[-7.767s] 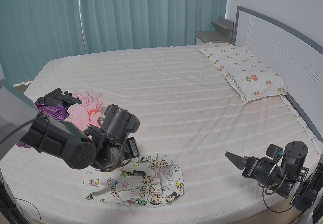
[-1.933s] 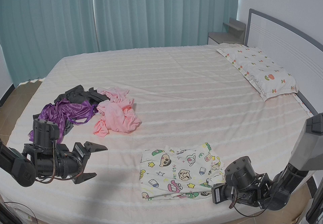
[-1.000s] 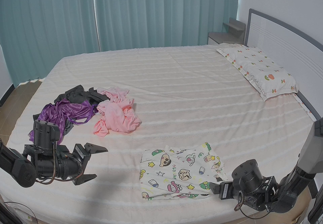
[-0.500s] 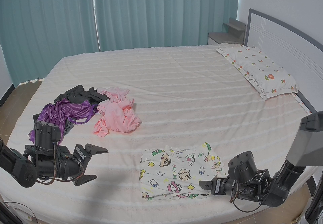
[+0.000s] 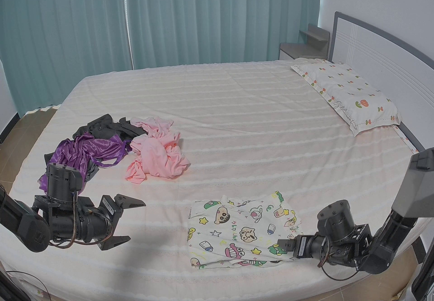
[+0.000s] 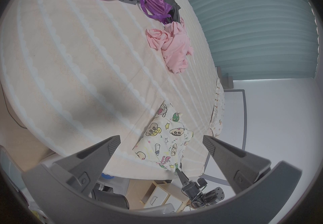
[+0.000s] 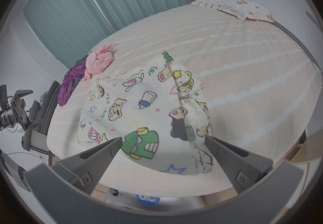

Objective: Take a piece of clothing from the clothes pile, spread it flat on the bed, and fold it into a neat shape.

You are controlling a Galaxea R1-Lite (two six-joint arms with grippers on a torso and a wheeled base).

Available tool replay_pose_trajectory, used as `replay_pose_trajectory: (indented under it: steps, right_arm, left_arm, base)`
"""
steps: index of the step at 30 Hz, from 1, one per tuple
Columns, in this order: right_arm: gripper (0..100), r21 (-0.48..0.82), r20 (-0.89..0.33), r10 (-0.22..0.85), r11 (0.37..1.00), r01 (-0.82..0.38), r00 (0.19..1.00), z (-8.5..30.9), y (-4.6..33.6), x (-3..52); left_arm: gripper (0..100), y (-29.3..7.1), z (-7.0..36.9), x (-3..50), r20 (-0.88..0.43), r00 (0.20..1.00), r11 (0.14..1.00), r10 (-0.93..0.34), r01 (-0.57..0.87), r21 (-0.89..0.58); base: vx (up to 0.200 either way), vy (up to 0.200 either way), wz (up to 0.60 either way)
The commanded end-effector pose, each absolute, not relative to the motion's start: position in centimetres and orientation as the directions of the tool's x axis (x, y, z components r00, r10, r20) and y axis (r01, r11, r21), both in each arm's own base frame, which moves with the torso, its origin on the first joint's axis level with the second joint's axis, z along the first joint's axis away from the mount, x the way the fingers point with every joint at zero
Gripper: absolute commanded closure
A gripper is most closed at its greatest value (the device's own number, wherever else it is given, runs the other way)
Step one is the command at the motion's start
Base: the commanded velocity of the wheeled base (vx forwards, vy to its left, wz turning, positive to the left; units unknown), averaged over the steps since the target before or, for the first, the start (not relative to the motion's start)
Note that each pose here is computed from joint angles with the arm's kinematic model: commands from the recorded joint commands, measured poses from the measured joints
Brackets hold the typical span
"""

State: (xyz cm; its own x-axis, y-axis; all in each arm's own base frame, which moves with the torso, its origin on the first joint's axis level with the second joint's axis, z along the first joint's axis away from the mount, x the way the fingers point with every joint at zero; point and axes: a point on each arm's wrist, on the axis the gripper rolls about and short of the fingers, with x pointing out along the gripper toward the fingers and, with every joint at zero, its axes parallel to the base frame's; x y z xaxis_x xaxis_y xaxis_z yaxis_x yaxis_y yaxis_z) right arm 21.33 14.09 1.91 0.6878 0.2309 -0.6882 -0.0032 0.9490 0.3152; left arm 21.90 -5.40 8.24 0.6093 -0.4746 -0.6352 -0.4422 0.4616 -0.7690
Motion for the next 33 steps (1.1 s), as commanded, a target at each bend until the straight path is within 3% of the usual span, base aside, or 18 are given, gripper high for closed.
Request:
replay_pose_trajectory:
  steps: [1, 6, 16, 33]
  right_arm:
    - [0, 0.442, -0.556, 0.29, 0.897, -0.019, 0.779, 5.7, 12.1, 24.7]
    - [0, 0.506, -0.559, 0.405, 0.858, -0.089, 0.724, 4.3, 12.5, 28.0]
    - [0, 0.43, -0.61, 0.418, 0.888, -0.162, 0.674, -1.1, 13.7, 32.9]
    - [0, 0.461, -0.592, 0.487, 0.858, -0.226, 0.642, -2.5, 14.1, 34.6]
  left_arm:
    - [0, -5.5, 7.5, 22.1, -0.655, 0.582, 0.463, -0.482, -0.465, -0.754]
    - [0, -5.5, 7.2, 22.0, -0.653, 0.561, 0.457, -0.508, -0.467, -0.757]
    - [0, -5.5, 6.3, 21.6, -0.619, 0.591, 0.447, -0.518, -0.43, -0.784]
    - [0, -5.5, 5.9, 21.8, -0.629, 0.581, 0.45, -0.516, -0.441, -0.776]
  base:
    - [0.0, 0.0, 0.0]
    - [0.0, 0.0, 0.0]
    - [0.0, 0.0, 0.0]
    - [0.0, 0.0, 0.0]
